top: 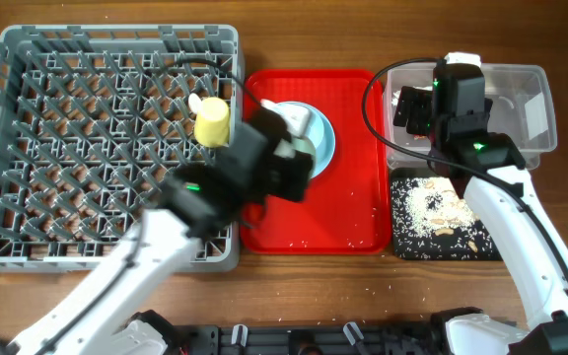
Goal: Sort waste into correct bins and load items into the dishwasher rack
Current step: 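Lower the green bowl into the grey rack and open the left gripper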
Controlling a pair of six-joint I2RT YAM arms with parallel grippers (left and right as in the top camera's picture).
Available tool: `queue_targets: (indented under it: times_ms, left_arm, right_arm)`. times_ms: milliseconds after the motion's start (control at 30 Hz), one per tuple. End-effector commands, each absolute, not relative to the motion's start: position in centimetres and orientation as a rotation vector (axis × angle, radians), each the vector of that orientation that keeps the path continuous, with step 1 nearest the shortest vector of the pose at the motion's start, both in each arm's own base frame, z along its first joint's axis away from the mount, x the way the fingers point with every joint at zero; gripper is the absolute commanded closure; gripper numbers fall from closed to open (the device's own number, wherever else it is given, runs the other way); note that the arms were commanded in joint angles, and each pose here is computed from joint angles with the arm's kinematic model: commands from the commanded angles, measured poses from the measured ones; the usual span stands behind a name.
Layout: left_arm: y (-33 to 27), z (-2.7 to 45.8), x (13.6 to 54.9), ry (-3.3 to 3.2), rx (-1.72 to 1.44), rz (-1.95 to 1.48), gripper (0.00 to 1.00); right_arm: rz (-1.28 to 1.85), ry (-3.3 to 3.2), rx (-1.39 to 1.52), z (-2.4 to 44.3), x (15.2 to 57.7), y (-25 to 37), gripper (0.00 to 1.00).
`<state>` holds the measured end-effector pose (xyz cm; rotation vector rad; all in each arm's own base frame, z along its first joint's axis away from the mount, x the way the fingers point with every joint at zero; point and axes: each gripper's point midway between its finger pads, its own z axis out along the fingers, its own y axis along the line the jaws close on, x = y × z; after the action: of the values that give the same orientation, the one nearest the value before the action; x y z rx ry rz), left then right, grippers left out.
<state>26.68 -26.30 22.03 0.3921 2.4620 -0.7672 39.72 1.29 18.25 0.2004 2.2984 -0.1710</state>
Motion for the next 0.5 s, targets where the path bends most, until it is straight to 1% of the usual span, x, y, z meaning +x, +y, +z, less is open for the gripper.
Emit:
queue_targets:
  times_ms: [0, 67, 167, 200, 300, 400, 467]
  left_arm:
    - [-22.9, 24.4, 25.4, 2.443, 0.486, -1.307, 0.96]
    - [-18.8, 25.4, 26.0, 2.363, 0.412, -1.519, 0.96]
    - [-13.8, 24.7, 26.9, 2.305, 0.224, -1.642, 0.96]
    - [-12.9, 24.0, 27.1, 2.286, 0.17, -1.679, 0.96]
    - [-11.8, 19.7, 27.6, 2.325, 0.024, -1.753, 0.96]
    - [-10.9, 17.6, 28.6, 2.241, -0.108, -1.894, 0.96]
    - [-9.5, 16.2, 29.2, 2.25, -0.206, -1.892, 0.96]
  right_arm:
    - [-0.154, 2.292, 0.2, 18.5, 39.8, 1.4, 0.0]
    - [-0.154, 2.292, 0.2, 18.5, 39.8, 1.4, 0.0]
    - [-0.155, 2.292, 0.2, 18.5, 39.8, 1.4, 0.0]
    - [-0.155, 2.292, 0.2, 18.5, 39.8, 1.4, 0.0]
    - [-0.154, 2.292, 0.2, 18.5, 39.8, 1.4, 0.0]
    - [-0.154, 2.292, 0.2, 18.5, 39.8, 1.4, 0.0]
    - [-0.154, 2.292, 0.2, 18.5, 39.8, 1.4, 0.0]
